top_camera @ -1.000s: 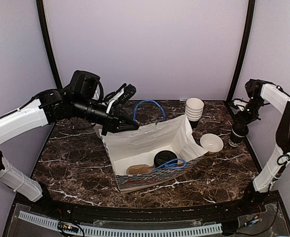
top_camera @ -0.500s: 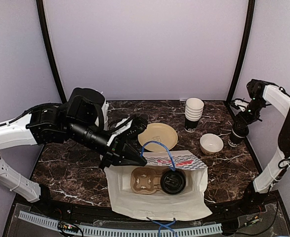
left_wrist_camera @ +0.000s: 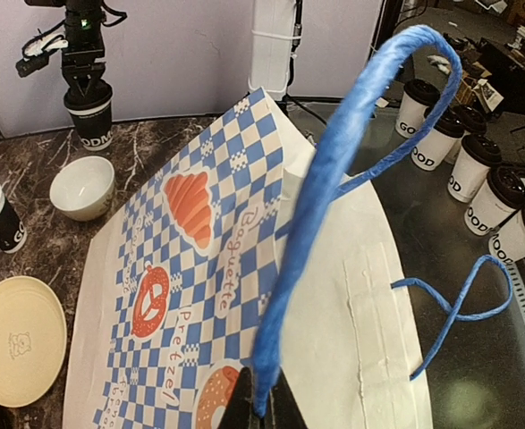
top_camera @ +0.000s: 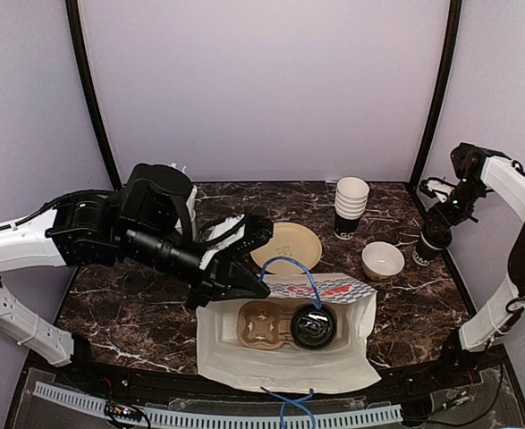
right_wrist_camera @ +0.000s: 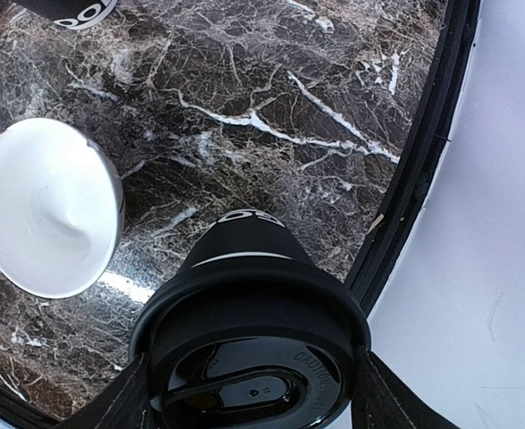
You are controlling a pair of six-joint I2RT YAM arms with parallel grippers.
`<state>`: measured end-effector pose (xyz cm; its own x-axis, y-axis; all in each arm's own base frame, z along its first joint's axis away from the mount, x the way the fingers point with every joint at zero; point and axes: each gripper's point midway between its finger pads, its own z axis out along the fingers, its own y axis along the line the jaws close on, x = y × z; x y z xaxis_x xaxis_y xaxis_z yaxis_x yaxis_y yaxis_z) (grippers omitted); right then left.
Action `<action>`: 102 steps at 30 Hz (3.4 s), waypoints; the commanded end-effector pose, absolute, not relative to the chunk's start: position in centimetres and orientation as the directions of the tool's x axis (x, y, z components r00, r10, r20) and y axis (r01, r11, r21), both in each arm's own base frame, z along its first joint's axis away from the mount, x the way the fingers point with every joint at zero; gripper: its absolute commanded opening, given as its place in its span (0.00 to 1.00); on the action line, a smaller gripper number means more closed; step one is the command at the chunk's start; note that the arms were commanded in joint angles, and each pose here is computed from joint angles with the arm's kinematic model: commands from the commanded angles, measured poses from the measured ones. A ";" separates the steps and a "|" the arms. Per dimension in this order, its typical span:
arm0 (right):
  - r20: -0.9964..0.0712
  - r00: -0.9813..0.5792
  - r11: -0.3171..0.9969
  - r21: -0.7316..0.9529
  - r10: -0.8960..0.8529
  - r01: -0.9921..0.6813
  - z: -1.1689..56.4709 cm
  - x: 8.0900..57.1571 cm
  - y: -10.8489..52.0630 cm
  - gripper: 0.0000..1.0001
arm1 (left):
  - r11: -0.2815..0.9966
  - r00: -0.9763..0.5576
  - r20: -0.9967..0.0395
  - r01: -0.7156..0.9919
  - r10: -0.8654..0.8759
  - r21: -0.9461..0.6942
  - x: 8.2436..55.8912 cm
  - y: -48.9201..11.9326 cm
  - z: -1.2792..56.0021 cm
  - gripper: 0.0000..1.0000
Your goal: Pack the takeout coffee
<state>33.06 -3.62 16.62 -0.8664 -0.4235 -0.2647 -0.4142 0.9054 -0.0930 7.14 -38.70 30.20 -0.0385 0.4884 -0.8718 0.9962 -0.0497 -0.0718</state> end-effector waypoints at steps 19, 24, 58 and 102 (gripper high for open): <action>-0.422 -0.771 0.870 -0.107 -0.477 -0.481 22.4 32.5 -1.4 0.67 | 0.261 -0.122 -0.860 0.965 0.495 0.013 21.1 -38.4 30.3 0.00; -0.519 -0.679 0.824 -0.092 -0.519 -0.559 27.0 31.4 1.9 0.67 | 0.303 -0.148 -0.845 0.953 0.513 0.017 23.4 -38.7 29.5 0.12; -0.941 0.224 -0.129 -0.197 -0.255 -0.972 50.4 12.4 24.0 0.66 | 0.783 -0.178 -0.925 0.600 0.335 0.168 28.0 -26.6 40.8 0.89; -0.237 0.562 -0.445 -0.406 -0.793 -0.799 15.0 7.5 53.4 0.85 | 0.850 -0.312 -0.918 0.525 0.244 0.047 21.9 -17.7 39.6 0.89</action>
